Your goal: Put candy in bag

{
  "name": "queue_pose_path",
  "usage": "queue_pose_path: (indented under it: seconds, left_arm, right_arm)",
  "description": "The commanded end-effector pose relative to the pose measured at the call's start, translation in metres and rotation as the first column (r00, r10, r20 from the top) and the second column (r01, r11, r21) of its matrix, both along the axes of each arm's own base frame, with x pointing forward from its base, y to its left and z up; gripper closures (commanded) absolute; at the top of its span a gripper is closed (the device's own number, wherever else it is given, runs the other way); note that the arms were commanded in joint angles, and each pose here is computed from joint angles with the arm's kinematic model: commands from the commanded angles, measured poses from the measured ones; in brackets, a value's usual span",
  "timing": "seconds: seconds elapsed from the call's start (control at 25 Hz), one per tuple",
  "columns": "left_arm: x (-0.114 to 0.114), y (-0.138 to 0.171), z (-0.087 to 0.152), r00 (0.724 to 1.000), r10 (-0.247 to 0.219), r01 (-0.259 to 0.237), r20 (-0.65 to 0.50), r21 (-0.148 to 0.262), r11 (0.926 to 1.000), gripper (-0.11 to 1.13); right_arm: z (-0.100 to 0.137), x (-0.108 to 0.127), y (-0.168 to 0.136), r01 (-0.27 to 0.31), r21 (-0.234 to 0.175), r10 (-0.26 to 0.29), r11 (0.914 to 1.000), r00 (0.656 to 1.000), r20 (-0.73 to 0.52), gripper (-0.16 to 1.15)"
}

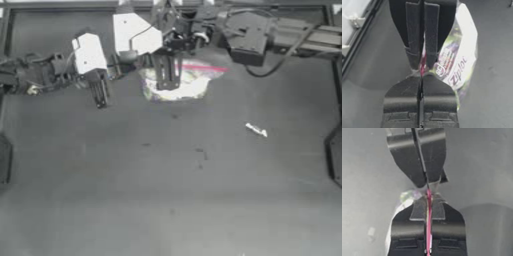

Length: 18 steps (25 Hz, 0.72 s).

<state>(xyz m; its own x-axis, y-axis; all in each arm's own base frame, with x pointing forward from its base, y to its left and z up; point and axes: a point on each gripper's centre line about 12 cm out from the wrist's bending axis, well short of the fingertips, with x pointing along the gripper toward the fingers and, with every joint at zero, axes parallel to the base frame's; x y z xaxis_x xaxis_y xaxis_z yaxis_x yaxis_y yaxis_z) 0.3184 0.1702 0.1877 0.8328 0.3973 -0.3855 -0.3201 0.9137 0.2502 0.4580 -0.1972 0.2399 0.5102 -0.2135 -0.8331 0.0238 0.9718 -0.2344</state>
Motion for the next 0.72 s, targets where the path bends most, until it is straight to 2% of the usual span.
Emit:
queue_pose_path:
  seconds: [0.04, 0.72]
  left_arm:
    - [0.001, 0.001, 0.023, 0.998, -0.001, -0.001, 0.058, 0.035, 0.9994, 0.98]
    - [-0.006, 0.001, 0.029, 0.997, 0.008, -0.011, 0.073, 0.039, 0.9992, 0.98]
  right_arm:
    - [0.027, -0.012, -0.002, 0.014, -0.023, -0.013, 0.9996, 0.999, 0.045, 0.94]
    - [0.013, -0.036, -0.009, 0.054, -0.001, -0.054, 0.9985, 0.999, 0.001, 0.94]
